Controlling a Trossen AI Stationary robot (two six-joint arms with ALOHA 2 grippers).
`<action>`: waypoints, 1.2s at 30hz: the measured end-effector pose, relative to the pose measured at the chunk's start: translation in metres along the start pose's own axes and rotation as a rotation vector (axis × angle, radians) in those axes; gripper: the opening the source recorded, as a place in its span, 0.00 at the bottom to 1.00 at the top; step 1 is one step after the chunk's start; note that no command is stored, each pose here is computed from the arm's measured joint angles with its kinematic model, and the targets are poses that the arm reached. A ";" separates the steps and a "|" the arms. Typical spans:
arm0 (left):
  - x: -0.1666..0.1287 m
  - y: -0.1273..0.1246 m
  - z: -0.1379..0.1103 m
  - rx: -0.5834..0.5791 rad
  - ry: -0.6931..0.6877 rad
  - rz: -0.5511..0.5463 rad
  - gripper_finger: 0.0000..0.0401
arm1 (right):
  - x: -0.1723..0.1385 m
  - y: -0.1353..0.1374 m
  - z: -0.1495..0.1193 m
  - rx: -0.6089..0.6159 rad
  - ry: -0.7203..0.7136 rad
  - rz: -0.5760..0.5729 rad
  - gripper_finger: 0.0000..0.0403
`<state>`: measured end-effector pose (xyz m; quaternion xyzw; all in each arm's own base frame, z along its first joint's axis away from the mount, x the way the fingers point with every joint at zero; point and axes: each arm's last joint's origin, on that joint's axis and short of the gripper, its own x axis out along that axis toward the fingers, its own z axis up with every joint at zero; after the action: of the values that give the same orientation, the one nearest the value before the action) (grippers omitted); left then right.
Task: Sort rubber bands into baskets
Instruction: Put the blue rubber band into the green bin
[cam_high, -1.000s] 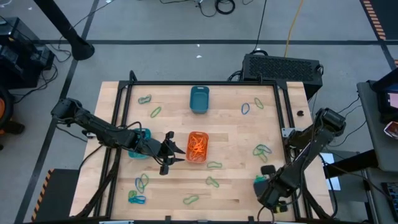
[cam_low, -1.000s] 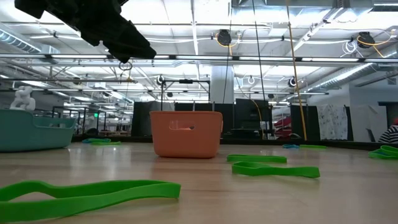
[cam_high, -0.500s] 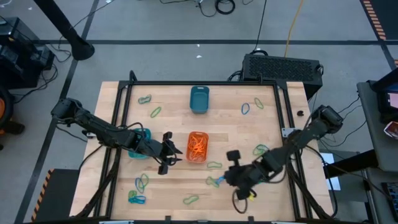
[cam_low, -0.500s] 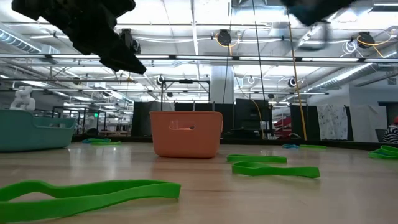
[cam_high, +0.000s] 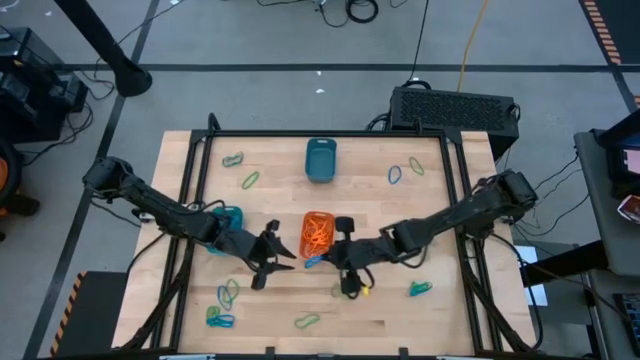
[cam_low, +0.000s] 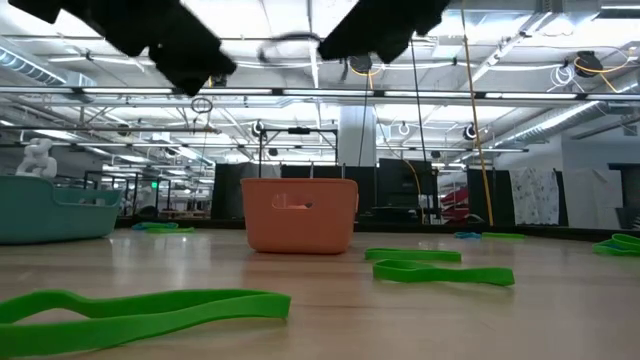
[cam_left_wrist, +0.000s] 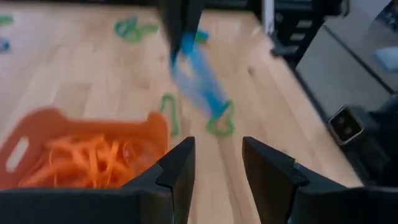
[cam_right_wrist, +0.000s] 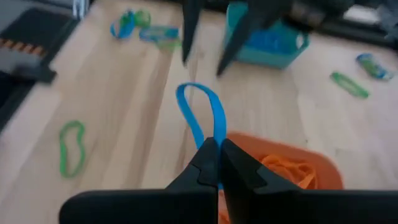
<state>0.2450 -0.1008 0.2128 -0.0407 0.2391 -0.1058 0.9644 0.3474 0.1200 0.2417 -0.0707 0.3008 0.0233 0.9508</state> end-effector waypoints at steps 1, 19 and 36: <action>0.000 -0.001 0.002 0.010 -0.021 -0.001 0.35 | 0.004 -0.001 -0.002 0.000 0.010 0.001 0.00; 0.026 0.002 -0.006 0.030 -0.062 0.095 0.35 | 0.020 -0.004 -0.001 0.028 -0.049 -0.014 0.00; 0.027 0.001 -0.007 0.056 -0.052 0.059 0.29 | 0.020 -0.005 -0.003 0.032 -0.024 -0.016 0.00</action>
<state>0.2651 -0.1056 0.1941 -0.0095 0.2120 -0.0830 0.9737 0.3620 0.1148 0.2282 -0.0576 0.2893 0.0118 0.9554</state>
